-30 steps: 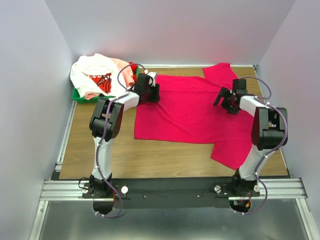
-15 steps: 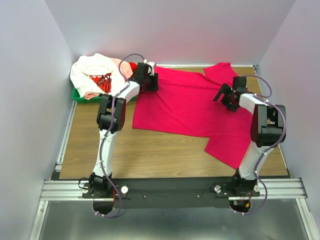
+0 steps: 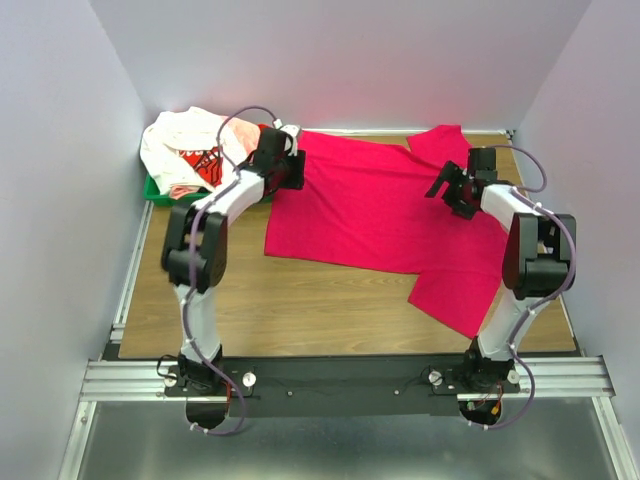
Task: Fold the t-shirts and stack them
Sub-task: Fold the tshirt
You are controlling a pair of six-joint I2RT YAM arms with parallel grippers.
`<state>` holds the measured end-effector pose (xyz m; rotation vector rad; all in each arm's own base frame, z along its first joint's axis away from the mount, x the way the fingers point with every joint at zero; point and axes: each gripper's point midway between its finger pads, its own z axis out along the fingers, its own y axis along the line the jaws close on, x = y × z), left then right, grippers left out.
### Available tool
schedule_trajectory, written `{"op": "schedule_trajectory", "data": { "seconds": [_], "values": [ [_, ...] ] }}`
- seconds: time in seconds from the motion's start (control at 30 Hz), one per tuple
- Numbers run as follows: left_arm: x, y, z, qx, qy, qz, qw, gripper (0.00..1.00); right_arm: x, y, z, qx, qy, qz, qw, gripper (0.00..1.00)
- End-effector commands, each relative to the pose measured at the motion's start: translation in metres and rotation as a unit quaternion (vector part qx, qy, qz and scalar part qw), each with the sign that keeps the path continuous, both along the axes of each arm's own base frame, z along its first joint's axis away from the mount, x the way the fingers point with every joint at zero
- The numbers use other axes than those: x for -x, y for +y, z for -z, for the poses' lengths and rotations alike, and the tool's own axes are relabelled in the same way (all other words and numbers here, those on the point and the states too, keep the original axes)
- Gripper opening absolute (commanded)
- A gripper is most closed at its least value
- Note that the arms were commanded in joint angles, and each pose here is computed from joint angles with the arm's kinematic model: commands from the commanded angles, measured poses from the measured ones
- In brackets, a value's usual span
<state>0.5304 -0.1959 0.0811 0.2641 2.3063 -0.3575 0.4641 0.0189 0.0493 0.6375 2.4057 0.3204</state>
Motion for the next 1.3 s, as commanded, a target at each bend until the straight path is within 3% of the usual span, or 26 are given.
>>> {"op": "schedule_trajectory", "data": {
  "seconds": [0.0, 0.13, 0.33, 0.63, 1.27],
  "values": [
    [0.026, 0.016, -0.077, -0.003, -0.102, -0.048, 0.994, 0.6, 0.002, 0.006, -0.052, -0.001, -0.052, -0.02, 0.998, 1.0],
    [0.085, 0.043, -0.015, -0.023, -0.035, -0.088, 0.995, 0.6, 0.017, 0.003, -0.066, 0.011, -0.066, -0.018, 0.998, 1.0],
    [0.139, 0.074, 0.038, -0.042, 0.015, -0.142, 0.989, 0.57, 0.037, 0.001, -0.065, 0.02, -0.063, -0.023, 0.998, 1.0],
    [0.163, 0.088, 0.049, -0.027, 0.032, -0.186, 0.982, 0.5, 0.055, -0.002, -0.065, 0.032, -0.065, -0.02, 0.997, 1.0],
    [0.185, 0.072, 0.044, 0.024, 0.04, -0.146, 0.988, 0.45, 0.066, -0.002, -0.058, 0.032, -0.056, -0.021, 0.998, 1.0]
  ]
}}
